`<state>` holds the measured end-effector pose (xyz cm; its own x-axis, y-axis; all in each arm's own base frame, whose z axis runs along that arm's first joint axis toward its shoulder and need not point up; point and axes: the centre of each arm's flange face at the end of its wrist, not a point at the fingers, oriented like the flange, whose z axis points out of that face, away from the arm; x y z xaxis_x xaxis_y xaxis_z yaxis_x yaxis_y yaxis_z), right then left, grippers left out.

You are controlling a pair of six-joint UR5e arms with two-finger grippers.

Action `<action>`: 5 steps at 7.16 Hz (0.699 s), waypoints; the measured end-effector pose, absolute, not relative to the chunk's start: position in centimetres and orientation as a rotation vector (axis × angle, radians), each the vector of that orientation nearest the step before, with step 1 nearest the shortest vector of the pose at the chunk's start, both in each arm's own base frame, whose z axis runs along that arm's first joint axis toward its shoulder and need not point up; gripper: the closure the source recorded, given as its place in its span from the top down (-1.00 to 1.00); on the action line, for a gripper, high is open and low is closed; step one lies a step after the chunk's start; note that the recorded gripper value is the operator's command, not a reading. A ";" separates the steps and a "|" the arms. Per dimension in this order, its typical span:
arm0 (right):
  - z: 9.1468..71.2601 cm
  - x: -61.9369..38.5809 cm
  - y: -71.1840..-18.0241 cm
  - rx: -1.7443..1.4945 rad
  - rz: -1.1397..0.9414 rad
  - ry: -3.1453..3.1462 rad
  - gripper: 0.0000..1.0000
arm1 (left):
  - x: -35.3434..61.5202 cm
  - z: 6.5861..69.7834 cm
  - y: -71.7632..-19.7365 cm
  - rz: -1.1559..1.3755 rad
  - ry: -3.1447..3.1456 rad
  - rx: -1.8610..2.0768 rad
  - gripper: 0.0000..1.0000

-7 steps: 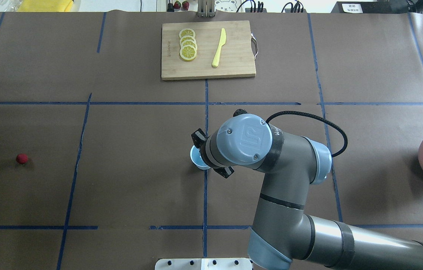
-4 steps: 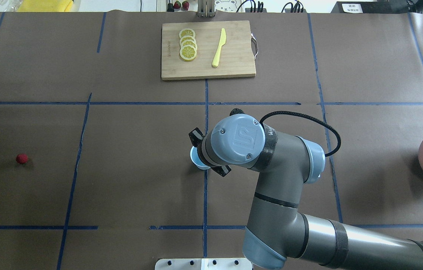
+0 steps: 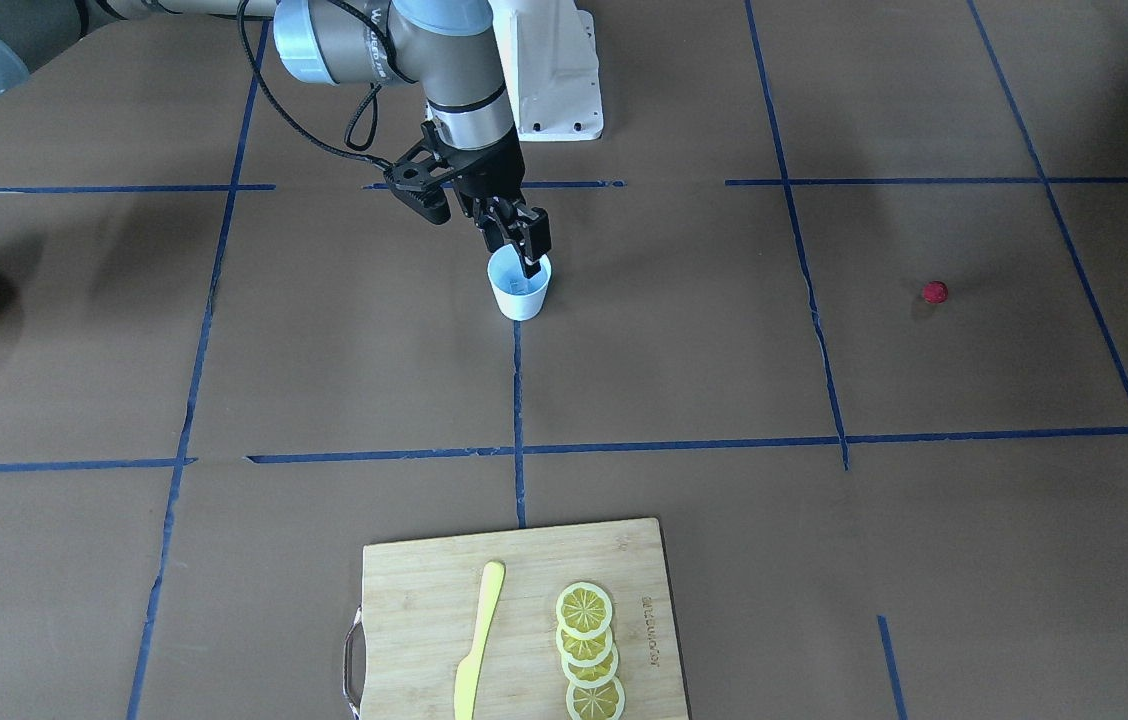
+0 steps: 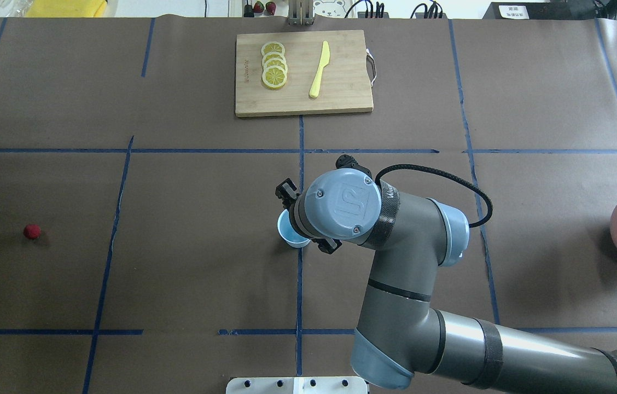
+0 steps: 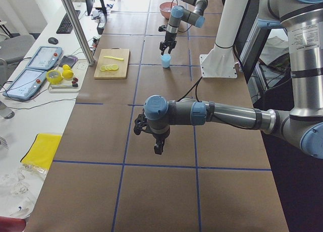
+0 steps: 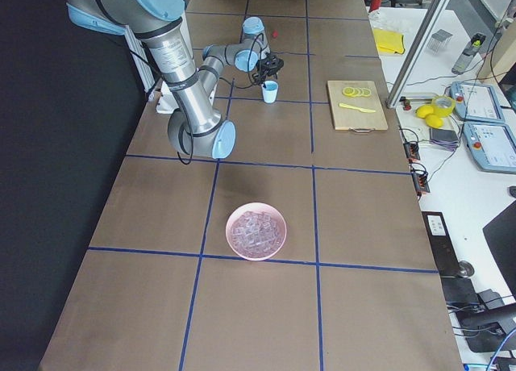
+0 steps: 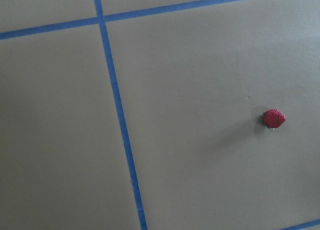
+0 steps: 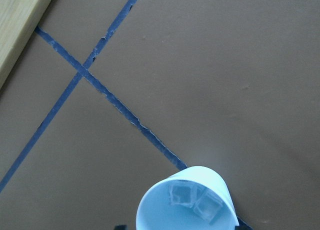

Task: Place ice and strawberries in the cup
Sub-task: 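Release the ice cube into the cup and withdraw the right gripper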

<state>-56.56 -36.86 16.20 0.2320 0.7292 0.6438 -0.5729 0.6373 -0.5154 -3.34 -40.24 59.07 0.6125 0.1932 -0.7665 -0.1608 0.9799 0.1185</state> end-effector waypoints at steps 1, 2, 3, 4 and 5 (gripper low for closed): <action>16.0 -55.9 -37.4 -0.182 0.909 -0.997 1.00 | -3.1 59.0 -40.3 0.205 0.888 0.035 1.00; 16.5 -54.0 -38.4 -0.193 0.918 -1.001 1.00 | -2.5 59.0 -40.3 0.217 0.886 0.028 1.00; 18.5 -50.7 -39.4 -0.223 0.891 -0.989 1.00 | -1.3 58.7 -40.6 0.229 0.884 0.022 1.00; 21.9 -45.9 -40.0 -0.246 0.813 -0.966 1.00 | 0.6 58.1 -41.0 0.221 0.880 0.017 1.00; 26.3 -40.1 -40.0 -0.239 0.702 -0.934 1.00 | 2.9 57.5 -41.3 0.202 0.868 0.019 1.00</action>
